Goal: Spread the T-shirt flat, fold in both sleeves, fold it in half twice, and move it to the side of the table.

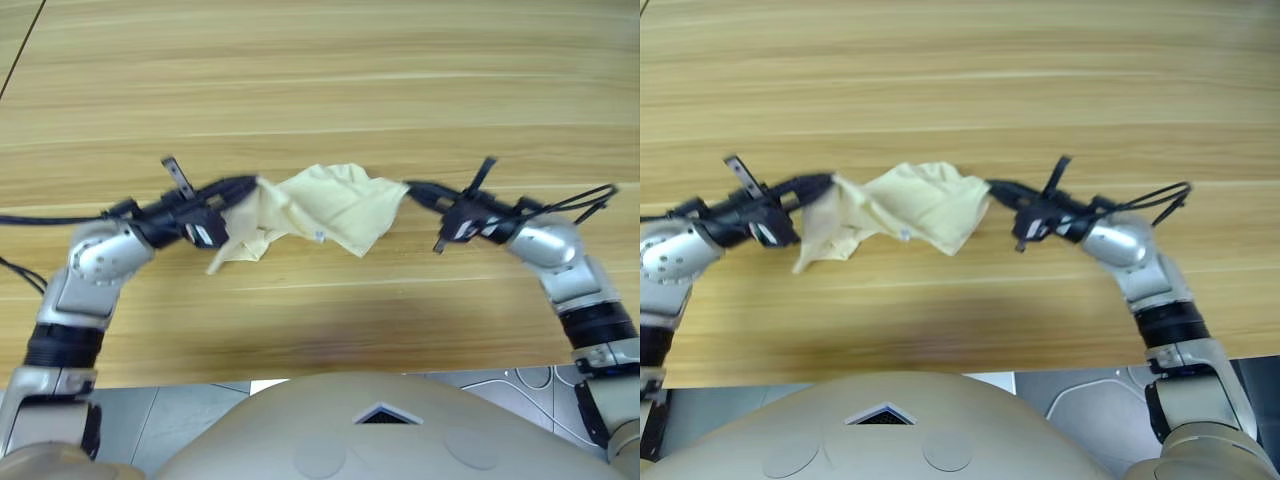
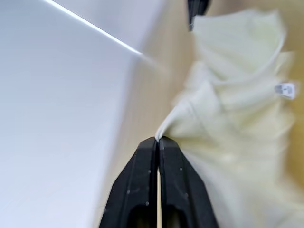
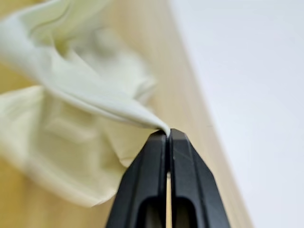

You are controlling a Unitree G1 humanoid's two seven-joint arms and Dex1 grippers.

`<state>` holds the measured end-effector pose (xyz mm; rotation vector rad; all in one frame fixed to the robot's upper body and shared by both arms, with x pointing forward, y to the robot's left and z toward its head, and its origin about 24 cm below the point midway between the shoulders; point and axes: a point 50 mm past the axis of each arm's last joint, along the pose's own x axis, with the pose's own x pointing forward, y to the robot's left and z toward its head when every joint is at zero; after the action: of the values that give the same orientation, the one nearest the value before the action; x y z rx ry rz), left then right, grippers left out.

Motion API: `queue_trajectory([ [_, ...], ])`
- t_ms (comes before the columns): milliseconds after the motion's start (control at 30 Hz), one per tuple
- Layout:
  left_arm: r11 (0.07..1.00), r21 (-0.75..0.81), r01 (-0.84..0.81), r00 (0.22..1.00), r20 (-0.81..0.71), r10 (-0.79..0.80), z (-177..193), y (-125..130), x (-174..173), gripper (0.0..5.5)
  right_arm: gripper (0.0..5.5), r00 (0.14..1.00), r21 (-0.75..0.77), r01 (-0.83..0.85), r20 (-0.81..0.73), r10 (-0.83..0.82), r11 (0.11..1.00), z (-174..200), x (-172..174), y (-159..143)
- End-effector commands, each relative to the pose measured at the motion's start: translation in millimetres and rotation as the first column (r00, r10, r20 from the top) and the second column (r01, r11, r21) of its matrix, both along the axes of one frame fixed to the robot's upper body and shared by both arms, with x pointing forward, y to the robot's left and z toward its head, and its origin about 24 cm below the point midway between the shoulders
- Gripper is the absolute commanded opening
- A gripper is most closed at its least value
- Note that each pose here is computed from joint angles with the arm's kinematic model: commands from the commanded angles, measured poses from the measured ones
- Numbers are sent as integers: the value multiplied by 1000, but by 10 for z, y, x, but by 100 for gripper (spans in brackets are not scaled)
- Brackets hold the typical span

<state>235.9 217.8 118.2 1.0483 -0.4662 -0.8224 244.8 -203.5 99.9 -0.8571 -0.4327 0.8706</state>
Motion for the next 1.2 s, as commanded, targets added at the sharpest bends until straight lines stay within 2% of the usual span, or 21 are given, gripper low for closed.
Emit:
queue_trajectory([
  [33, 999, -40, 12, 996, 84, -9, 246, 163, 27, 2, 0, 991, 197, 4, 133, -31, 980, 608, -135, -406],
  [133, 994, -70, 80, 996, 45, -77, 444, 352, -268, 2, 0, 955, 347, -244, 251, 161, 906, 1123, -633, -507],
  [233, 963, -119, 242, 970, 9, -242, 580, 374, -696, 2, 0, 845, 302, -509, 354, 401, 806, 1318, -1170, -502],
  [300, 929, -159, 335, 942, 34, -334, 650, 387, -982, 2, 0, 789, 272, -588, 401, 466, 761, 1372, -1377, -586],
  [367, 899, -178, 401, 916, 76, -394, 684, 403, -1225, 2, 0, 783, 273, -604, 378, 494, 749, 1344, -1427, -660],
  [467, 888, -138, 439, 897, 22, -441, 610, 415, -1421, 2, 0, 902, 4, -423, 96, 420, 906, 877, -1178, -585],
  [533, 929, -25, 370, 923, -101, -370, 410, 468, -1318, 2, 0, 958, -223, -286, -102, 270, 932, 552, -871, -580],
  [567, 947, 76, 311, 940, -174, -294, 264, 504, -1161, 2, 0, 970, -353, -222, -176, 169, 909, 401, -654, -604],
  [667, 923, 351, 160, 969, -232, -80, 114, 566, -584, 2, 0, 980, -617, -129, -197, 6, 777, 302, -39, -632],
  [767, 800, 598, 45, 981, -179, 79, 457, 531, 306, 2, 0, 986, -743, -17, -124, -113, 669, 679, 720, -502],
  [833, 724, 685, -76, 958, -151, 244, 882, 566, 839, 2, 0, 933, -805, 302, 141, -331, 510, 1180, 1315, -406],
  [867, 726, 641, -249, 934, -40, 356, 1277, 551, 1125, 2, 0, 814, -708, 566, 396, -425, 423, 1627, 1540, -359],
  [900, 767, 411, -493, 868, 178, 463, 1908, 444, 1355, 2, 0, 577, -363, 812, 616, -537, 456, 2334, 1601, -267],
  [933, 786, 103, -609, 766, 334, 550, 2493, 344, 1391, 2, 0, 370, -24, 879, 666, -648, 476, 2862, 1509, -230],
  [967, 768, -264, -583, 655, 406, 637, 3051, 316, 1256, 2, 0, 244, 218, 853, 638, -731, 475, 3208, 1378, -238],
  [1000, 718, -487, -497, 600, 404, 690, 3357, 364, 1101, 2, 0, 213, 367, 793, 582, -785, 487, 3394, 1280, -248],
  [1033, 687, -579, -439, 558, 424, 713, 3462, 434, 998, 2, 0, 205, 422, 758, 571, -795, 498, 3444, 1237, -266],
  [1100, 714, -503, -487, 461, 547, 699, 3195, 580, 1005, 2, 0, 222, 442, 716, 590, -776, 541, 3273, 1236, -359],
  [1133, 740, -443, -506, 480, 568, 668, 2889, 657, 1061, 2, 0, 268, 427, 709, 573, -775, 561, 3023, 1271, -465],
  [1200, 777, -330, -537, 634, 450, 629, 1891, 869, 1143, 2, 0, 483, 278, 710, 477, -734, 647, 2037, 1325, -682],
])
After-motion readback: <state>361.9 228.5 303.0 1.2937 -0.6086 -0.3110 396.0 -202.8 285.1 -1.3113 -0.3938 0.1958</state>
